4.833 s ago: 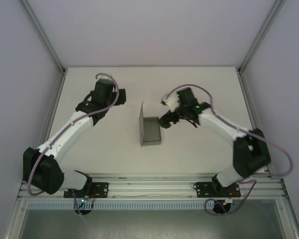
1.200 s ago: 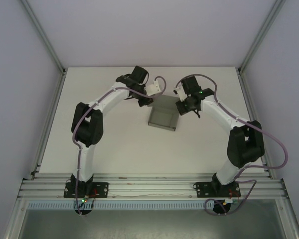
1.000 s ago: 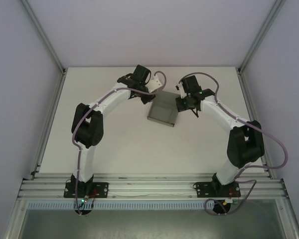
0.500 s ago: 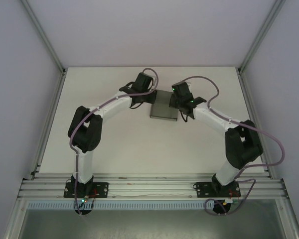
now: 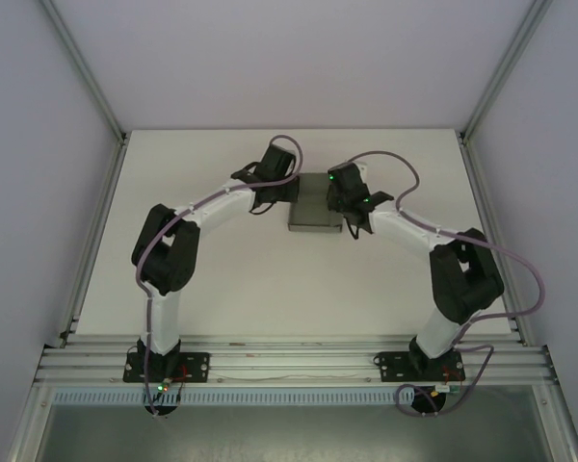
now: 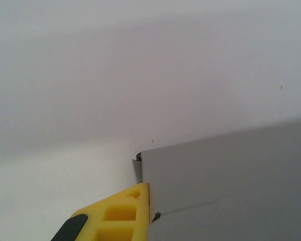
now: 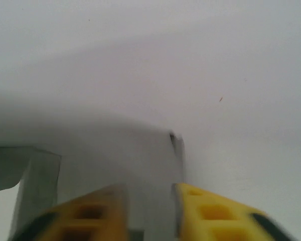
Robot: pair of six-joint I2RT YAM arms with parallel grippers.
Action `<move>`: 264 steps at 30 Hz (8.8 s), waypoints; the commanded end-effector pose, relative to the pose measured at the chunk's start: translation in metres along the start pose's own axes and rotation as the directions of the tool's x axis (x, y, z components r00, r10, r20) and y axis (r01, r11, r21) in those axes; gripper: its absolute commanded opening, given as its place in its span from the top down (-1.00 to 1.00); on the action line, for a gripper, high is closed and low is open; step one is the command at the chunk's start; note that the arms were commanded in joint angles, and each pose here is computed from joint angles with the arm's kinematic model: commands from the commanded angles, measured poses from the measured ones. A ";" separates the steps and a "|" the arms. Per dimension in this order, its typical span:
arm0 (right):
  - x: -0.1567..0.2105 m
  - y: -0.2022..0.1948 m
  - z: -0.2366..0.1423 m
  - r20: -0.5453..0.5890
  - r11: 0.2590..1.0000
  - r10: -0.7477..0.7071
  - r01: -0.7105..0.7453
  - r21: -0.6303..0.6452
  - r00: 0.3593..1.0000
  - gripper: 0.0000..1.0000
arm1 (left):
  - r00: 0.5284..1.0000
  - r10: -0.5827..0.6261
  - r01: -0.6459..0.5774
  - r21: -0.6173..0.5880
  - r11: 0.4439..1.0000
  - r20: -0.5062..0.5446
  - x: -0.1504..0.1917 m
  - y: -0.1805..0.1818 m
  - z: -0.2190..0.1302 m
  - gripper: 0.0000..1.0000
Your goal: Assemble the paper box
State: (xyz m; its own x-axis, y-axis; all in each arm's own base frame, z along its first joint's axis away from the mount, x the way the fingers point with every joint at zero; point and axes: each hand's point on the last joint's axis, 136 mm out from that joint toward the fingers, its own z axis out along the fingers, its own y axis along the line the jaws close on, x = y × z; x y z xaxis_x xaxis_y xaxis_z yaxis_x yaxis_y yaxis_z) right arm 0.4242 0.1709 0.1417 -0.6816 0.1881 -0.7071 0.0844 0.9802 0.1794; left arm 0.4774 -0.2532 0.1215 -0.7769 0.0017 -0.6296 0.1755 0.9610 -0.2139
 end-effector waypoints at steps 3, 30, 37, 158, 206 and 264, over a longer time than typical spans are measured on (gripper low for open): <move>-0.028 -0.013 -0.031 0.052 1.000 -0.017 0.018 -0.025 0.998 -0.28 | 0.999 0.046 -0.046 0.003 0.999 0.018 -0.011 -0.002 -0.032 0.44; -0.005 -0.067 -0.039 -0.003 0.998 0.027 -0.026 0.048 1.000 -0.68 | 0.973 0.228 -0.231 0.078 0.970 0.045 -0.040 -0.048 0.003 -0.70; -0.002 -0.072 -0.042 -0.030 1.000 0.006 -0.006 0.006 1.000 -0.69 | 0.906 0.423 -0.423 0.013 0.906 0.003 -0.038 -0.037 0.010 0.63; 0.015 -0.006 -0.013 -0.172 0.756 -0.609 0.501 -0.420 0.774 1.00 | 0.624 0.781 -0.760 0.251 0.599 0.023 0.028 -0.012 -0.058 -0.35; 0.008 0.038 0.021 0.001 1.000 0.024 -0.024 -0.021 1.000 1.00 | 0.995 -0.064 0.061 0.042 0.997 0.074 0.031 -0.016 0.022 1.00; 0.122 0.015 -0.023 0.060 0.921 -0.377 0.381 -0.084 0.924 0.03 | 0.898 -0.398 0.418 0.084 0.905 -0.188 0.112 0.055 0.027 -0.23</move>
State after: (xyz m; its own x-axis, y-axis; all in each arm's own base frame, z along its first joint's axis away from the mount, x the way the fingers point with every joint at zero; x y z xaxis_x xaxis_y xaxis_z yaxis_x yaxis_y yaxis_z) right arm 0.3399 0.2112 0.0731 -0.5802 -0.1871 -0.7927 -0.2298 0.9713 -0.0610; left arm 0.4368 -0.2168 0.0516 -0.8504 -0.3424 -0.3993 -0.0722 0.8279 -0.5562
